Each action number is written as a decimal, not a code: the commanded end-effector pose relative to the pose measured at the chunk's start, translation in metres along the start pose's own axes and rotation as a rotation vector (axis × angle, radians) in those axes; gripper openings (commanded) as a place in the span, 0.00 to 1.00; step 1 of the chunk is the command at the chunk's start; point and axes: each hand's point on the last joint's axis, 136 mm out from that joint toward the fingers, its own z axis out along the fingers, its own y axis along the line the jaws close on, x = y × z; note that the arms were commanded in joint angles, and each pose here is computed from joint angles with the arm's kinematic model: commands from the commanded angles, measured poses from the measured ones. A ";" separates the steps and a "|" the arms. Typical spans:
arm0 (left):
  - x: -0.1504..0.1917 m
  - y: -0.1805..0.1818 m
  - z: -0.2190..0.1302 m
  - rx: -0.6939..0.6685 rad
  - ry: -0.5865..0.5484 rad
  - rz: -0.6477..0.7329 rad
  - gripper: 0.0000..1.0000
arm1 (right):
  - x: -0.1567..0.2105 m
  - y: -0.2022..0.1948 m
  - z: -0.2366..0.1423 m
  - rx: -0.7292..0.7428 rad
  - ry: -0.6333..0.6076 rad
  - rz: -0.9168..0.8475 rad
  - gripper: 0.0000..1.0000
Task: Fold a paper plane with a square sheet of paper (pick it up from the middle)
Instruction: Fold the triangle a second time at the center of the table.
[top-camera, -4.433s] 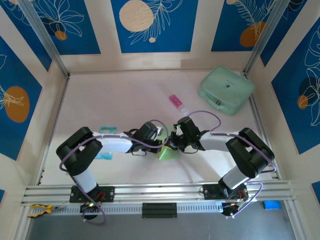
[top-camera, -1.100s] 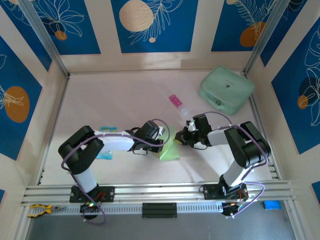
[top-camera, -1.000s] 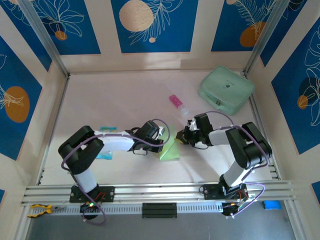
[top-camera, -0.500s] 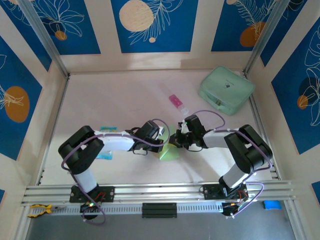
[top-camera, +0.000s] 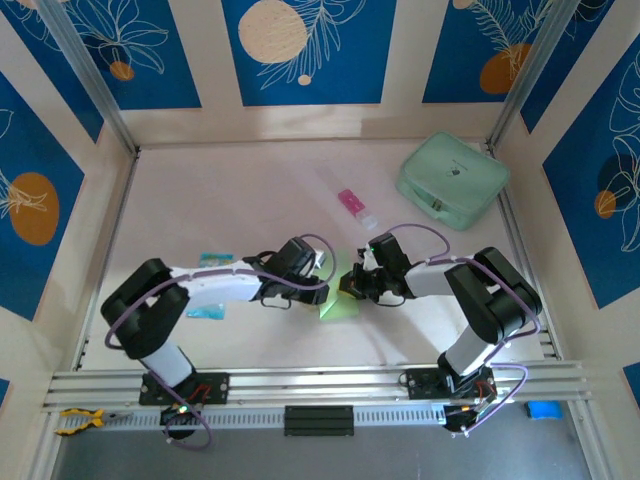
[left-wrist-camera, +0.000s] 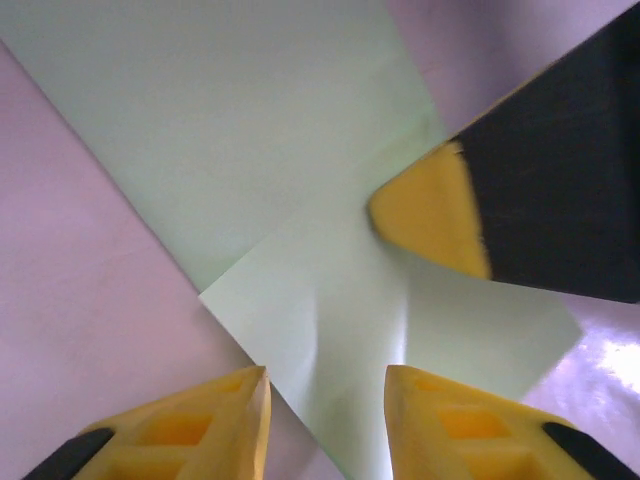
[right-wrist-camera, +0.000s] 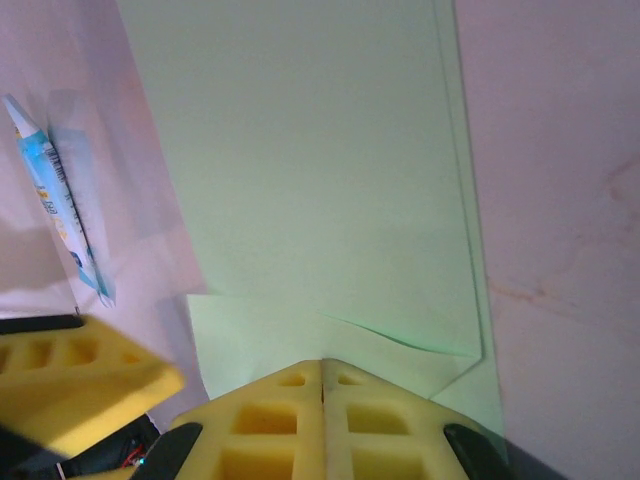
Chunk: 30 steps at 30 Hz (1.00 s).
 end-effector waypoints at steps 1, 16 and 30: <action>-0.011 -0.014 -0.019 0.046 -0.024 -0.024 0.35 | 0.012 -0.033 0.001 0.100 0.021 0.042 0.02; 0.008 -0.065 0.013 0.327 0.159 -0.024 0.08 | 0.013 -0.036 0.002 0.110 0.022 0.047 0.01; 0.043 -0.034 0.038 0.230 0.262 -0.073 0.08 | 0.014 -0.037 0.002 0.112 0.024 0.045 0.02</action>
